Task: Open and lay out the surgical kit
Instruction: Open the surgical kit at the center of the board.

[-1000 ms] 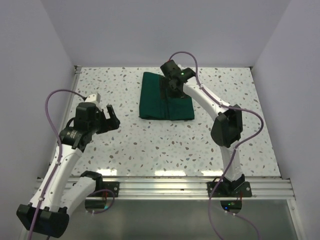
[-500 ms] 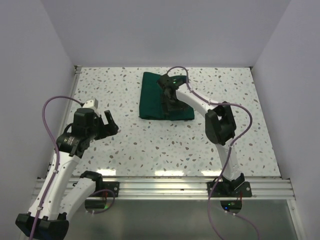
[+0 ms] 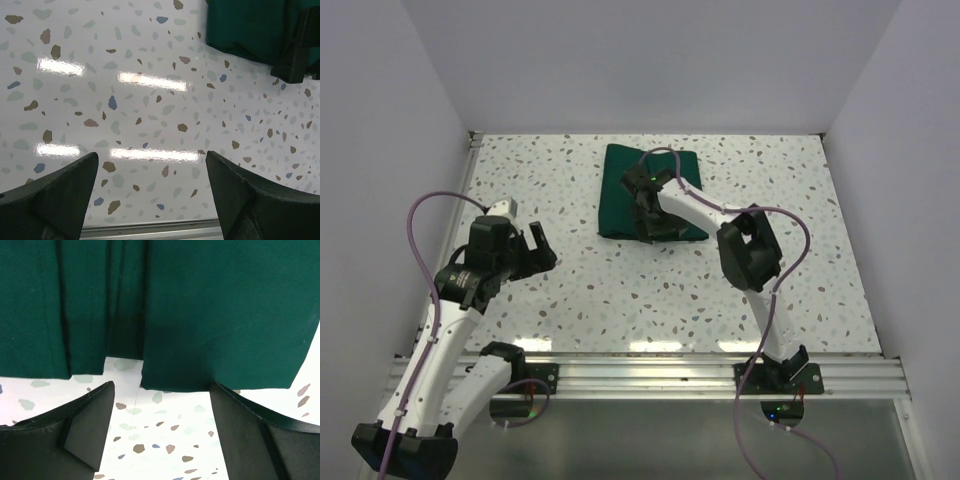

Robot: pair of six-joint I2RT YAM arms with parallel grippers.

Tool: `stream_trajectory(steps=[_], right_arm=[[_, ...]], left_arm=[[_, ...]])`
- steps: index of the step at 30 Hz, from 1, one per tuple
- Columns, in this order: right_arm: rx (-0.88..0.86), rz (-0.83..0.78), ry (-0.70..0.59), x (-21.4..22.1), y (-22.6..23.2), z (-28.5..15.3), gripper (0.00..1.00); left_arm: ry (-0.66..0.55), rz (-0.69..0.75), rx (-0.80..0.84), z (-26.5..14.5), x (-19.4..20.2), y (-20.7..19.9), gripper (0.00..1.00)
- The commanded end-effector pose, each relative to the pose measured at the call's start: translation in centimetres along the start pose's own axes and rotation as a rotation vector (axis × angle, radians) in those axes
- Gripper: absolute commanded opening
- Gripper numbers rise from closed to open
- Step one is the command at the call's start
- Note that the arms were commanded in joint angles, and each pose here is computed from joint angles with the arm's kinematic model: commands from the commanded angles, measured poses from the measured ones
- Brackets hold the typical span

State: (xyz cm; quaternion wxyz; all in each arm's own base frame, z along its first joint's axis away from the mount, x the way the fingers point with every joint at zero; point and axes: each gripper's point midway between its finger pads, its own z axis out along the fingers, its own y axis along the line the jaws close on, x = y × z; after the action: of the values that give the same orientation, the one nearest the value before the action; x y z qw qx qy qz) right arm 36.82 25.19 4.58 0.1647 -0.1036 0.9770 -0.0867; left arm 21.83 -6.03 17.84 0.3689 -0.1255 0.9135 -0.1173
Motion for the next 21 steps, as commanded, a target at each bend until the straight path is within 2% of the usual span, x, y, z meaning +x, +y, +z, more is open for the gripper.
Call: stream_trajectory(steps=[1, 4, 10, 13, 19, 20, 21], right_arm=[[0.048, 0.006, -0.027, -0.7, -0.7, 1.0, 0.79], [0.071, 0.001, -0.037, -1.2, -0.9, 1.2, 0.75], [0.108, -0.004, -0.067, -2.4, -1.3, 1.4, 0.62], [0.113, -0.001, -0.079, -2.9, -1.3, 1.2, 0.45], [0.089, 0.02, -0.108, -3.7, -1.5, -1.1, 0.21], [0.087, 0.026, -0.116, -4.0, -1.7, -1.5, 0.13], [0.085, 0.03, -0.123, -4.2, -1.8, -2.2, 0.1]], left_arm=[[-0.013, -0.001, 0.001, -0.4, -0.5, -0.2, 0.93], [-0.007, 0.001, 0.0, -0.4, -0.4, -0.2, 0.93], [0.001, 0.007, -0.001, -0.4, -0.2, -0.1, 0.92], [0.004, 0.014, -0.002, -0.3, -0.2, -0.1, 0.92], [0.016, 0.019, -0.01, -0.1, -0.1, 0.0, 0.92], [0.013, 0.017, -0.008, 0.0, -0.1, 0.0, 0.92], [0.012, 0.017, -0.006, 0.0, -0.1, -0.1, 0.92]])
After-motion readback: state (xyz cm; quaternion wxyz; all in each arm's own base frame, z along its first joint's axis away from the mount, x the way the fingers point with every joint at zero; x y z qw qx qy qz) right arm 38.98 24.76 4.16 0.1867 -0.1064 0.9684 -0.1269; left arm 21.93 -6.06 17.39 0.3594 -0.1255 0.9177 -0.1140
